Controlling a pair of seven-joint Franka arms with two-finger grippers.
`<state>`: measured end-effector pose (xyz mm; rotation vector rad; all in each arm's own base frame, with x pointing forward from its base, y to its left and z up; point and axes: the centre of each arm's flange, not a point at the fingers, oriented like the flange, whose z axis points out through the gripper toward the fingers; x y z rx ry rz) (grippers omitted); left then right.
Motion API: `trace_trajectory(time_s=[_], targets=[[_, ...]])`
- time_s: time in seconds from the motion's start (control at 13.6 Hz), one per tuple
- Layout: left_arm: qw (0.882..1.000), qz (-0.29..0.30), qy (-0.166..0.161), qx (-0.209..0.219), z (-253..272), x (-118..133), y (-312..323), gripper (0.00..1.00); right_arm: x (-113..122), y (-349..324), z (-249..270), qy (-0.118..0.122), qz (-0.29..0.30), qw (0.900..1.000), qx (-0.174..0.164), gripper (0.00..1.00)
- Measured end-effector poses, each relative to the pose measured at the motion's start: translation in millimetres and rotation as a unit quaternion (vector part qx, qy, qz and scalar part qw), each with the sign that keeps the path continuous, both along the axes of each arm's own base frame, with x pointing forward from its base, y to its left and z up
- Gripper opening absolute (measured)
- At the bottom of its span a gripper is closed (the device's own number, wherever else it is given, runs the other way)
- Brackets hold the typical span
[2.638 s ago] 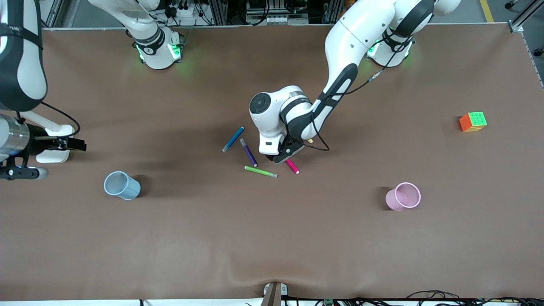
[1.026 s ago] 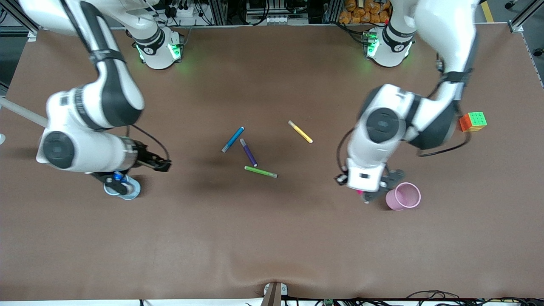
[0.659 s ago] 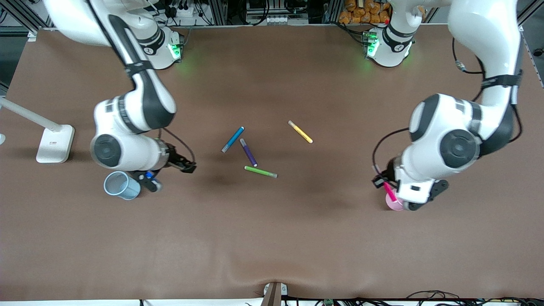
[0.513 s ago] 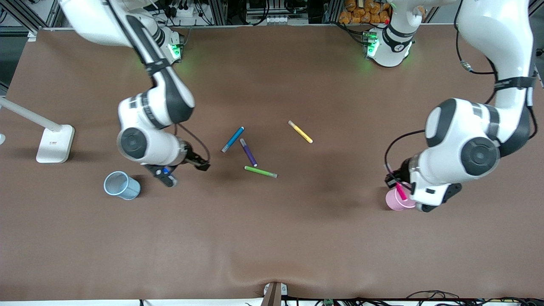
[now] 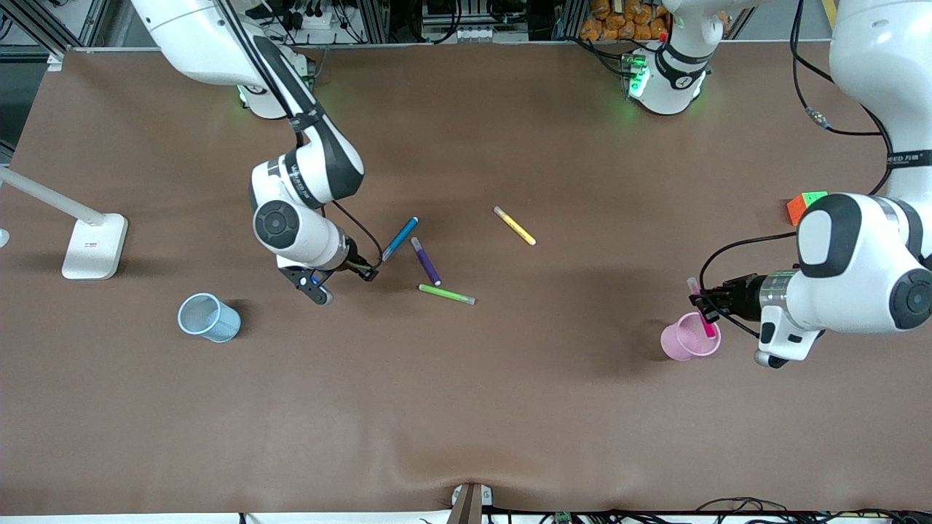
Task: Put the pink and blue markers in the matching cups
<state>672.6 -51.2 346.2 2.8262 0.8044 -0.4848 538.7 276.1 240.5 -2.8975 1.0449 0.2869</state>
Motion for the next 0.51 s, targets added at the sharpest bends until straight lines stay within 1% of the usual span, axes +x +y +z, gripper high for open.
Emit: trace_trajectory(time_s=[0.07, 0.15, 0.29, 0.51], targets=[[1.000, 0.002, 0.005, -0.005, -6, 0, 4, 0.17, -4, 5, -6, -0.003, -0.001, 1.000, -0.001, 0.57], [1.000, 0.005, 0.009, -0.012, -11, 1, 5, 0.17, -9, 10, -13, -0.003, -0.003, 1.000, -0.003, 0.53], [0.999, 0.022, 0.019, -0.037, -20, 1, 7, 0.17, -17, 20, -28, -0.003, -0.004, 1.000, -0.006, 0.54], [0.995, 0.042, 0.030, -0.081, -41, 3, 32, 0.17, -27, 24, -46, -0.005, -0.006, 1.000, -0.009, 0.54]])
